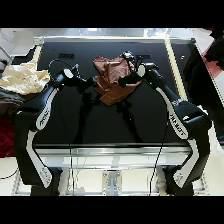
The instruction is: Fold the shirts.
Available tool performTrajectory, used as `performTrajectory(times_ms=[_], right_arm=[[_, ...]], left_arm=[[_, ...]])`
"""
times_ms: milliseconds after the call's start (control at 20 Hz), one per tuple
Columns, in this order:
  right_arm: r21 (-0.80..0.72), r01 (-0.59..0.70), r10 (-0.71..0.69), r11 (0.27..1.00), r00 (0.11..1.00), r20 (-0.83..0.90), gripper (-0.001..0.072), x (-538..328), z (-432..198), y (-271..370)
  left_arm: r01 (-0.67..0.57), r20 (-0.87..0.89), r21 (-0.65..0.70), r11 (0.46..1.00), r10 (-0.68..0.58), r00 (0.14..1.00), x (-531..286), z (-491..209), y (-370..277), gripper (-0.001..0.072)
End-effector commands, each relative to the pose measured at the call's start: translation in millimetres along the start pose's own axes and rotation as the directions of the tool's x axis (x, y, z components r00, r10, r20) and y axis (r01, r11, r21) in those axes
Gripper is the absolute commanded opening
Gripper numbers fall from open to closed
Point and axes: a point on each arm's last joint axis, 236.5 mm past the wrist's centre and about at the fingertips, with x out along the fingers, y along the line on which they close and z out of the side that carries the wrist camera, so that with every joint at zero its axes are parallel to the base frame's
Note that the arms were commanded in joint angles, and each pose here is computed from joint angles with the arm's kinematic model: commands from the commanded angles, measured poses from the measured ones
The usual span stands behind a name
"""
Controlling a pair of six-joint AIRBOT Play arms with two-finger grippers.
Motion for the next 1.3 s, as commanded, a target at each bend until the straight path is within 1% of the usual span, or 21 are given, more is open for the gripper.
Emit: performTrajectory(times_ms=[0,50,100,150,200,250,300,350,400,550,700,1050,1100,1150,1200,1250], right_arm=[[0.002,-0.006,0.006,1.000,1.000,-0.010,0.0490,0,-2,2],[0.002,-0.006,0.006,1.000,1.000,-0.009,0.0535,0,-2,2],[0.003,-0.007,0.007,1.000,1.000,-0.010,0.0560,0,-2,2],[0.003,-0.006,0.006,1.000,1.000,-0.009,0.0560,0,-2,2],[0.003,-0.005,0.005,1.000,1.000,-0.002,0.0560,0,0,2],[0.004,-0.002,0.002,1.000,1.000,0.014,0.0560,0,3,1],[0.005,0.001,-0.001,1.000,0.999,0.034,0.0552,0,8,0],[0.009,0.002,-0.002,1.000,0.998,0.060,0.0545,0,14,0],[0.027,-0.003,0.000,1.000,0.996,0.084,0.0543,0,20,0],[0.069,-0.009,0.004,0.998,0.998,0.068,0.0544,14,13,-1],[0.117,-0.065,0.056,0.991,0.995,0.080,0.0546,29,13,12],[0.148,-0.075,0.064,0.986,0.995,0.072,0.0542,60,6,12],[0.148,-0.074,0.062,0.986,0.995,0.082,0.0435,61,8,12],[0.148,-0.073,0.059,0.986,0.994,0.092,0.0217,62,10,11],[0.147,-0.071,0.057,0.987,0.993,0.100,0.0027,61,13,10],[0.148,-0.067,0.051,0.987,0.993,0.108,0.0017,59,16,7]], left_arm=[[0.182,0.025,-0.147,0.972,-0.180,0.983,24,2,-34,0.0677],[0.210,0.045,-0.156,0.965,-0.206,0.978,28,4,-41,0.0677],[0.223,0.065,-0.167,0.961,-0.215,0.975,32,6,-44,0.0676],[0.223,0.078,-0.165,0.961,-0.213,0.974,35,7,-46,0.0632],[0.224,0.088,-0.162,0.961,-0.212,0.973,36,9,-47,0.0553],[0.227,0.099,-0.161,0.960,-0.213,0.972,36,10,-48,0.0523],[0.238,0.102,-0.172,0.956,-0.224,0.969,36,11,-51,0.0411],[0.249,0.103,-0.181,0.951,-0.233,0.967,35,11,-53,0.0221],[0.252,0.104,-0.182,0.950,-0.236,0.966,34,12,-54,0.0009],[0.259,0.116,-0.139,0.956,-0.244,0.963,26,16,-59,0.0014],[0.268,0.130,-0.133,0.954,-0.251,0.959,16,22,-61,0.0014],[0.268,0.126,-0.130,0.955,-0.252,0.959,14,21,-62,0.0014],[0.268,0.125,-0.130,0.955,-0.252,0.959,14,21,-62,0.0014],[0.268,0.123,-0.130,0.955,-0.253,0.960,14,21,-62,0.0014],[0.268,0.120,-0.130,0.955,-0.253,0.960,14,20,-62,0.0014],[0.269,0.117,-0.127,0.955,-0.255,0.960,13,19,-63,0.0014]])
